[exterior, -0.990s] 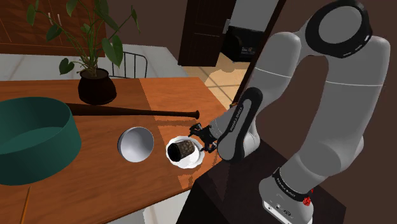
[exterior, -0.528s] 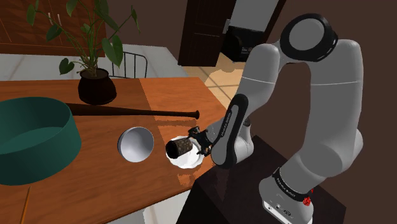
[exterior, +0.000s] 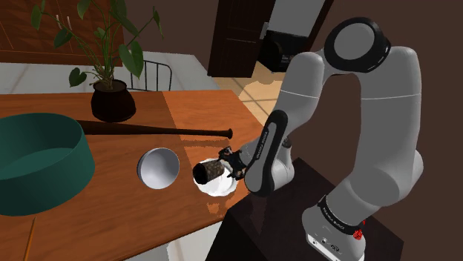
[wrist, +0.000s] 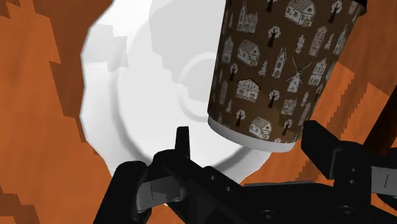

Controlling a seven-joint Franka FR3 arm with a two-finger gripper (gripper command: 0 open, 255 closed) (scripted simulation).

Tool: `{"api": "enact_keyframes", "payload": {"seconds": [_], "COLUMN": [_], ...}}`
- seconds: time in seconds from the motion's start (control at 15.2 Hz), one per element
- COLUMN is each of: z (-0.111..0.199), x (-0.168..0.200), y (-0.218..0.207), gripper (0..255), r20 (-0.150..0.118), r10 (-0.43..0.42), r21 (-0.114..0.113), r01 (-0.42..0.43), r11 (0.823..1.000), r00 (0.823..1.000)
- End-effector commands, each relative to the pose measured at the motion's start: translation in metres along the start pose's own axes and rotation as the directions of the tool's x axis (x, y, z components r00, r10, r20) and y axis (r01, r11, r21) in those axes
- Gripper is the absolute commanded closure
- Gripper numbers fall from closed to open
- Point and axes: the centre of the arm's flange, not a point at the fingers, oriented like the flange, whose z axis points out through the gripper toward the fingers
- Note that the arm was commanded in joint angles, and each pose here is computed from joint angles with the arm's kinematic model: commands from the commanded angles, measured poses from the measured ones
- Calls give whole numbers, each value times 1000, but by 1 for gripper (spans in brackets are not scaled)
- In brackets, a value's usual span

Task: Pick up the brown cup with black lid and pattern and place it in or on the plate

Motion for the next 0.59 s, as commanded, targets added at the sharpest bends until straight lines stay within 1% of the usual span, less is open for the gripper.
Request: {"api": "enact_keyframes", "payload": {"seconds": [0.0, 0.2, 0.26, 0.4, 0.46, 0.53], "z": [2, 4, -2, -9, -7, 2], "x": [-1, -7, -15, -16, -18, 0], "y": [5, 9, 8, 11, 12, 5], "gripper": [255, 255, 255, 255, 255, 255], "r20": [6, 6, 5, 4, 4, 6], "r10": [0, 1, 1, 2, 1, 0], "r21": [-27, -28, -28, -29, -30, -27], "r01": [0, 0, 0, -2, -1, 0], "r11": [1000, 1000, 1000, 1000, 1000, 1000], "r00": [1000, 1000, 1000, 1000, 1000, 1000]}}
